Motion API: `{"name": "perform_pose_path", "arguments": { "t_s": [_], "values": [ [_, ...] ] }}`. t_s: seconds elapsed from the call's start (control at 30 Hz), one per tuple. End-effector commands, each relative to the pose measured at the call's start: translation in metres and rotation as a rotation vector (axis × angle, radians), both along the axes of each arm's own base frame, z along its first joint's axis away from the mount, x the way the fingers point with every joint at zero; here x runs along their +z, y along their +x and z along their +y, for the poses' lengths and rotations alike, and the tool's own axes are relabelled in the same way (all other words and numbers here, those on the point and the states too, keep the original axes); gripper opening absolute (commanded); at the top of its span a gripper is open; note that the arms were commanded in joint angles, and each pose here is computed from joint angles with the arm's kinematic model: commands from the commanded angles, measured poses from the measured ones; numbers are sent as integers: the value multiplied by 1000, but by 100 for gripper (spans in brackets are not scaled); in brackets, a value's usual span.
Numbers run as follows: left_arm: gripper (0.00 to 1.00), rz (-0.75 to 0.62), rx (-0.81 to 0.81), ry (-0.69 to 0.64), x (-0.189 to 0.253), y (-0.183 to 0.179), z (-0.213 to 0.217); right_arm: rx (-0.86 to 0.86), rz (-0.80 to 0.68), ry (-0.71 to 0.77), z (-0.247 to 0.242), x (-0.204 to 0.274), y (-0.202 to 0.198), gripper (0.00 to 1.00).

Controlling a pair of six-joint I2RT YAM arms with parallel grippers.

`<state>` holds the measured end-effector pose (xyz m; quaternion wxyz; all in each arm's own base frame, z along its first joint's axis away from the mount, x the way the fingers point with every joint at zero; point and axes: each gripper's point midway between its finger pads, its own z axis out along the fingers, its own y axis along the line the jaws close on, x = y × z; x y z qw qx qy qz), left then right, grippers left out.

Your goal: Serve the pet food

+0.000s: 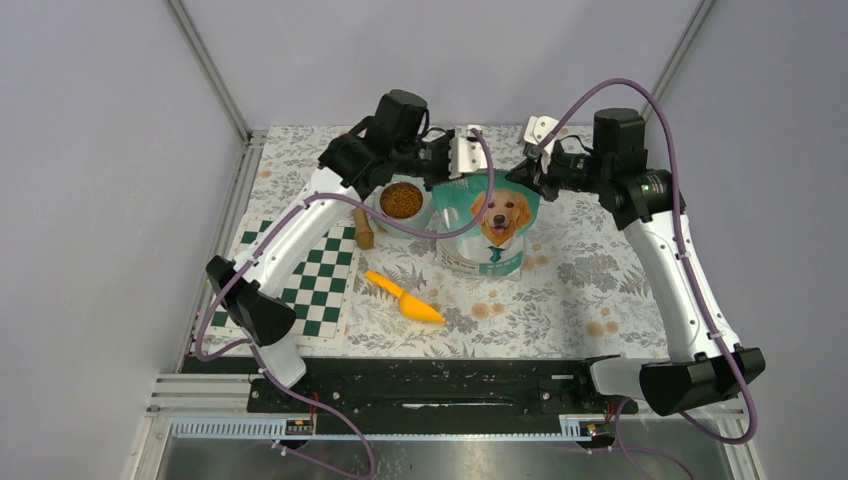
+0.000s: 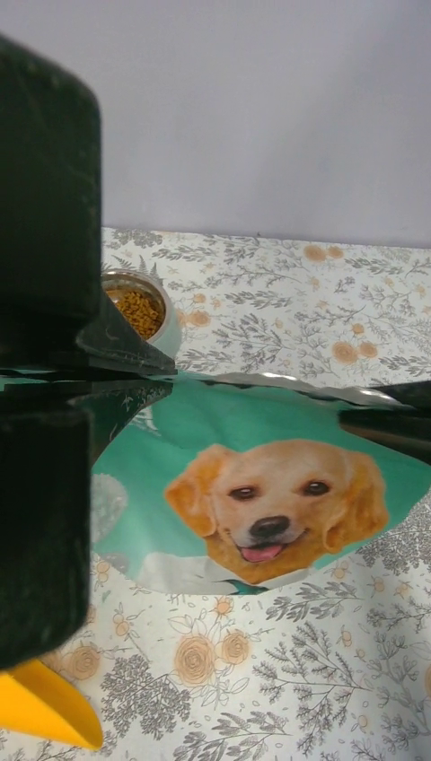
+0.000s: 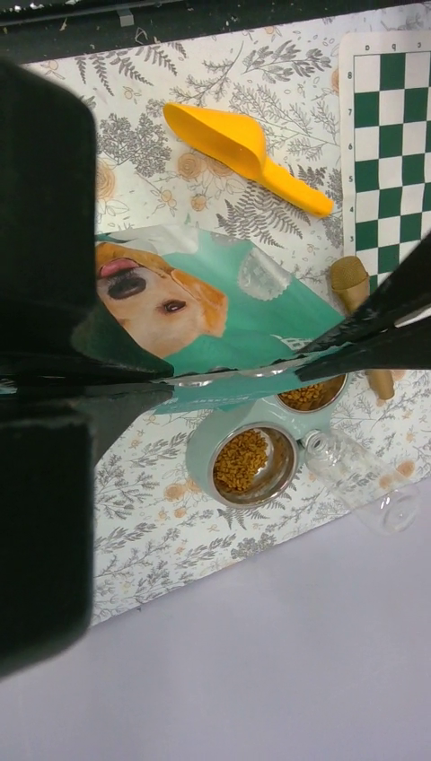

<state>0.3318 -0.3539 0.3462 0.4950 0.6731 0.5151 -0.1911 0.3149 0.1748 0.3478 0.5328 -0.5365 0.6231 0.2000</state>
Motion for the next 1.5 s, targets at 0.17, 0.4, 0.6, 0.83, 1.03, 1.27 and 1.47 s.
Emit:
{"name": "perform_pose_path", "arguments": {
  "t_s": [0.17, 0.4, 0.6, 0.83, 1.03, 1.27, 1.47],
  "values": [
    [0, 57, 508, 326, -38, 46, 186, -237, 66, -231, -71, -6, -18, 0],
    [0, 58, 542, 323, -36, 50, 203, -271, 62, -264, -80, -8, -21, 0],
    [0, 35, 561, 313, -29, 51, 213, -257, 83, -196, -69, 4, -20, 0],
    [0, 36, 563, 263, -19, 44, 218, -197, 80, -102, -52, 17, -27, 22],
    [3, 19, 595, 132, 3, 50, 207, -155, 42, 24, -36, 41, -33, 51],
    [70, -1, 507, -89, 29, 33, 179, -160, 18, 106, -30, 54, -34, 70],
    [79, -47, 521, -223, 48, 24, 177, -111, 48, 211, -15, 61, -34, 76]
  ]
}}
